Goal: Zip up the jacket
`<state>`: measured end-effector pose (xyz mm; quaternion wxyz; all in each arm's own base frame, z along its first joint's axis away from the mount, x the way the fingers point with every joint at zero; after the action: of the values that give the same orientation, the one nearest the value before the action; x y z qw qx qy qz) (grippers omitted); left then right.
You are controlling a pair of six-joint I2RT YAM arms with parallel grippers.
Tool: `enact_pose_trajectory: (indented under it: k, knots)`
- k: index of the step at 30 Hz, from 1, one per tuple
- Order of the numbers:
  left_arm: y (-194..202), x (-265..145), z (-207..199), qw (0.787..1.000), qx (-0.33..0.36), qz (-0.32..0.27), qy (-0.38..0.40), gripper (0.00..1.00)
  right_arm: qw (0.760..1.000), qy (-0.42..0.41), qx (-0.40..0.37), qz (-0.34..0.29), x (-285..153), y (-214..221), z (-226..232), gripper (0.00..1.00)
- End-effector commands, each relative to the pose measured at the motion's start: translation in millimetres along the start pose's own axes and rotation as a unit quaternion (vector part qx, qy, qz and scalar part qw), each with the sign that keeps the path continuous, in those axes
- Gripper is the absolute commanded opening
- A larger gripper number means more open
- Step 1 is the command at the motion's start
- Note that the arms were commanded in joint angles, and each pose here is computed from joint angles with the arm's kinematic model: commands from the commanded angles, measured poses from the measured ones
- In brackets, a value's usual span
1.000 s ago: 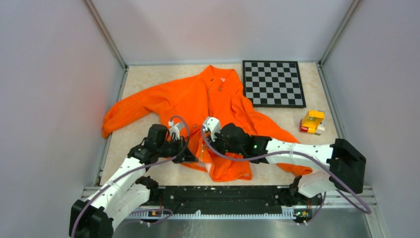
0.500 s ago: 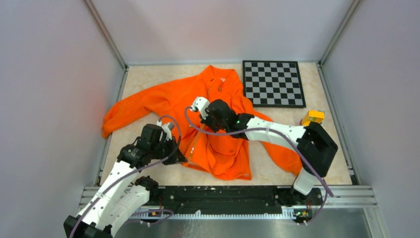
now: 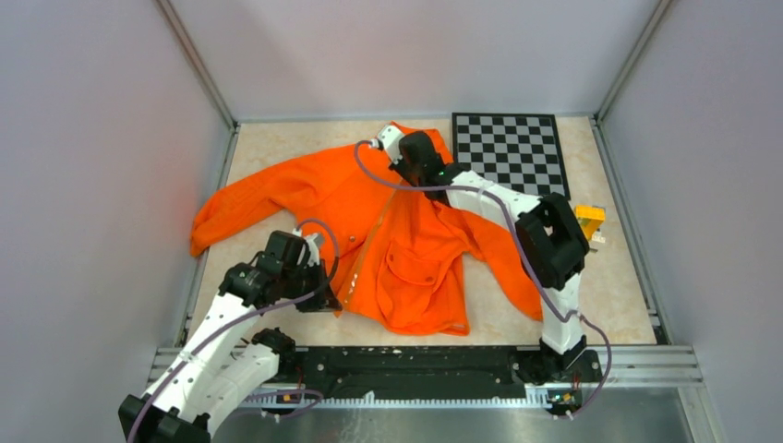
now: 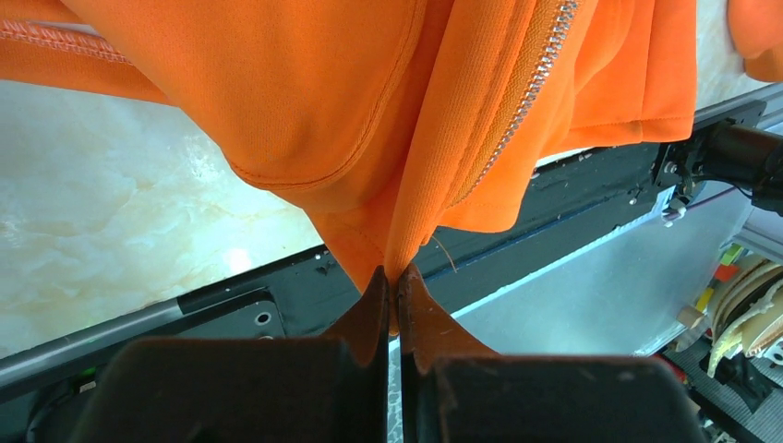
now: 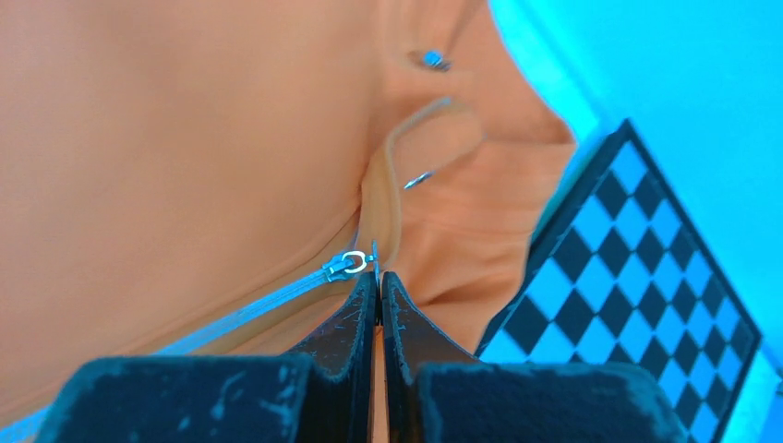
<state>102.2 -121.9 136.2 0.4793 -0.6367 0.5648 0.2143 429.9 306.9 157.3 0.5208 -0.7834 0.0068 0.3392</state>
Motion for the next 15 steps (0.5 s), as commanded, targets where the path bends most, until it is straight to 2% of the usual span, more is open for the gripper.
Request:
enact_pose_trajectory:
  k: [1, 5, 15]
  knots:
    - [7, -12, -3, 1.0, 0.012, 0.029, -0.002, 0.0, 0.993, 0.084, -0.013, -0.086, 15, -62, -56, 0.0]
    - [7, -14, -5, 0.999, 0.02, 0.024, 0.007, 0.0, 0.988, 0.116, -0.029, -0.097, 45, -76, -85, 0.0]
    - [4, -20, 4, 0.998, 0.009, 0.05, -0.044, 0.0, 0.976, 0.161, -0.015, -0.145, 87, -106, -161, 0.0]
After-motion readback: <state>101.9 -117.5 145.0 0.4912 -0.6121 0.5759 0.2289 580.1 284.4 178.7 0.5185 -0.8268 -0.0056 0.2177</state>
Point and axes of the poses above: each gripper's point midway between its finger pads, its own x axis out along the fingers, its own z axis along the line the jaws close on, y = z × x, the point moved 3 cm from there along -x, back along the fingers, and after that the axes turned 15 degrees about x, right-handed, at the moved point
